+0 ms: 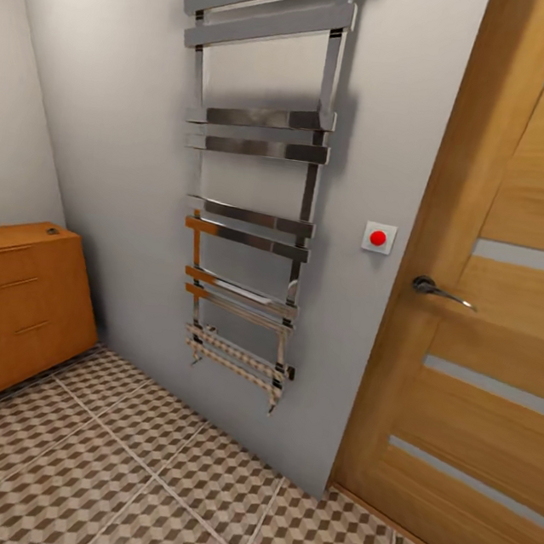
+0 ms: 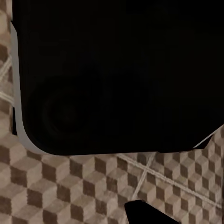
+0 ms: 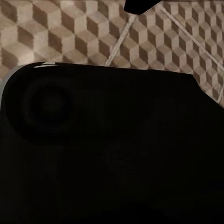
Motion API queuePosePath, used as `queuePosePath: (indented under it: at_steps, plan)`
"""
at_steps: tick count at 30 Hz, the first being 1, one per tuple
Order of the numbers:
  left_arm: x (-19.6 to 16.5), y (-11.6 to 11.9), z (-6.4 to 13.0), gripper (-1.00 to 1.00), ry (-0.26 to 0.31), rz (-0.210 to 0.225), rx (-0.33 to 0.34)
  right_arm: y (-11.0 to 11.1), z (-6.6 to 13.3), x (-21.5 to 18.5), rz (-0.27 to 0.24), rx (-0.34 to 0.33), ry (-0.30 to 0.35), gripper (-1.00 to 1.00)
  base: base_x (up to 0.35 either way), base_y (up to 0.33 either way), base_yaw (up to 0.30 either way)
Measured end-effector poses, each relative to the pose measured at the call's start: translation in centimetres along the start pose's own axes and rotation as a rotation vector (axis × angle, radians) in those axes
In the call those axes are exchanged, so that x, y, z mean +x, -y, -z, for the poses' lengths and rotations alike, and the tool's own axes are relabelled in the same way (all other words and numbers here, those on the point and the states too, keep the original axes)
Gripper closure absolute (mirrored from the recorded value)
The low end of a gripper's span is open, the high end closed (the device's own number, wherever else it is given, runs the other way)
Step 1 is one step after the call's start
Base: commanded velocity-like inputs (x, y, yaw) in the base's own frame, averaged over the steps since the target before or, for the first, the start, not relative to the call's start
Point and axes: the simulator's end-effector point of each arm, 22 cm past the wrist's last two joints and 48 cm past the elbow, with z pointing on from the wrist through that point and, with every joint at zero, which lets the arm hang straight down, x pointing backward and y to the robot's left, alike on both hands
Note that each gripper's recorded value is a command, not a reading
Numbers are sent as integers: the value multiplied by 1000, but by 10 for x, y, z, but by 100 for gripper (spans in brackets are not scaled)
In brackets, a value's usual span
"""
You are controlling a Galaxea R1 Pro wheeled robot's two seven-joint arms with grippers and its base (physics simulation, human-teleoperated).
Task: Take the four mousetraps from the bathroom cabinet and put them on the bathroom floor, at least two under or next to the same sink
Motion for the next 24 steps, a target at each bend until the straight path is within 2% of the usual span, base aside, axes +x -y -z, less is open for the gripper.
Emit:
queuePosePath:
  at_steps: [24]
  plan:
    - [0,0,0,-100,1,4,0,0,0,0,-1,0,0,-100,0,0,274]
